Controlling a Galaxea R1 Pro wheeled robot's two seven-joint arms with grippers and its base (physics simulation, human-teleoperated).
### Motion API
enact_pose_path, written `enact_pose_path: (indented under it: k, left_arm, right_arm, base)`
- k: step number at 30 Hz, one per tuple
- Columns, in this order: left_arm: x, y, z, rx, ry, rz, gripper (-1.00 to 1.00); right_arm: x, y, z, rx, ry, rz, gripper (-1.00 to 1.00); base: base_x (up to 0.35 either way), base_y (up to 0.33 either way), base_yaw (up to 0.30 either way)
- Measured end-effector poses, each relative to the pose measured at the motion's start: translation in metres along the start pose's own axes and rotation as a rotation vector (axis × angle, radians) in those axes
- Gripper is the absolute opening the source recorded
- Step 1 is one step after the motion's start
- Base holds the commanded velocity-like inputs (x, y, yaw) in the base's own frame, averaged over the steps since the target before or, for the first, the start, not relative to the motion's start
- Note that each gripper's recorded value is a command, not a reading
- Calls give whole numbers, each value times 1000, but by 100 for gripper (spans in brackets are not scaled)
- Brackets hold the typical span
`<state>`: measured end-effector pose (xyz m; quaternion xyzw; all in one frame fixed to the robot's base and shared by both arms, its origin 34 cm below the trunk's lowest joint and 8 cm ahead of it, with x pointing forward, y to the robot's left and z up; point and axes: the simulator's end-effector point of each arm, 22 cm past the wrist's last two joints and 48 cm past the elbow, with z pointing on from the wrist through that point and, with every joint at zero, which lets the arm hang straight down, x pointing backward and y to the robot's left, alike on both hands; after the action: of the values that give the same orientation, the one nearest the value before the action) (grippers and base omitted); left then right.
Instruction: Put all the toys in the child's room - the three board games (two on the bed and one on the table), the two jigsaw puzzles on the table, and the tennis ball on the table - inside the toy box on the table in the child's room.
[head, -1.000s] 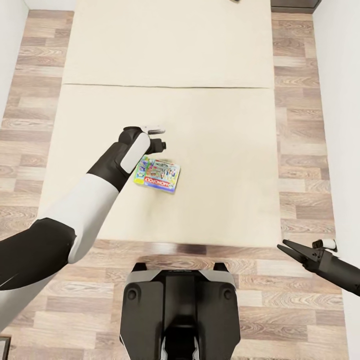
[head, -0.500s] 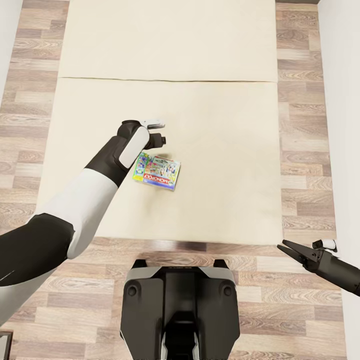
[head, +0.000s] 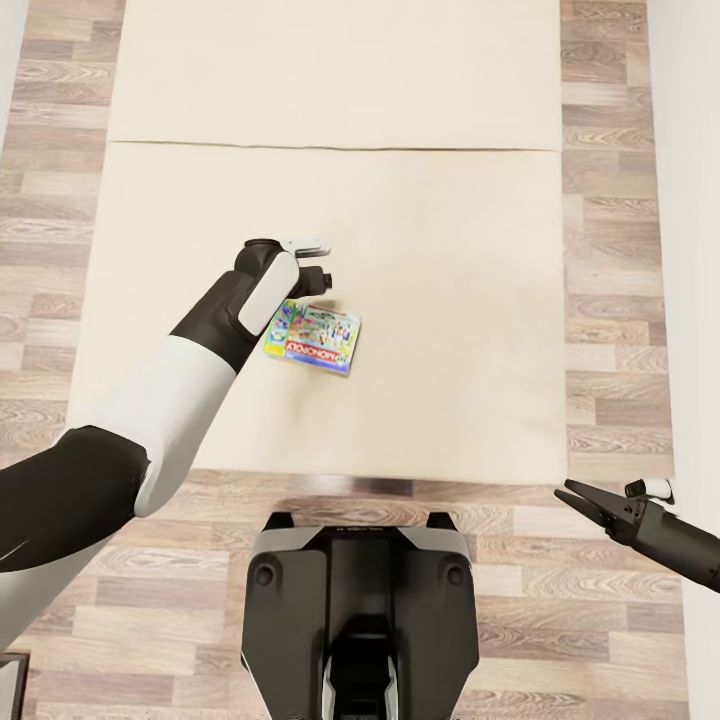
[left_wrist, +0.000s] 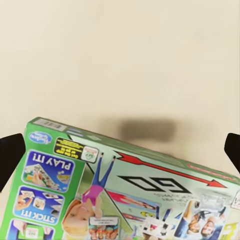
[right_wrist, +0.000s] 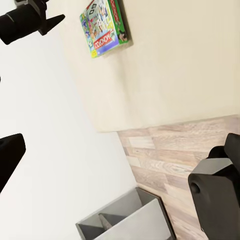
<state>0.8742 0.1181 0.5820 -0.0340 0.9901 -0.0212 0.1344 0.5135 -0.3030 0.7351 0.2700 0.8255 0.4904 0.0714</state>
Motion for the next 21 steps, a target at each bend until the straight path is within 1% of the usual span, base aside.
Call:
enact_pose_path:
  k: [15,21]
  left_arm:
    - [14,0,15,-1,24,4,100]
    - [5,0,15,-1,15,8,100]
  right_arm:
    - [4,-11,2,13,10,19,100]
    - [6,-15,3,18,13,26,100]
  base:
    - [0,0,0]
    - [0,0,0]
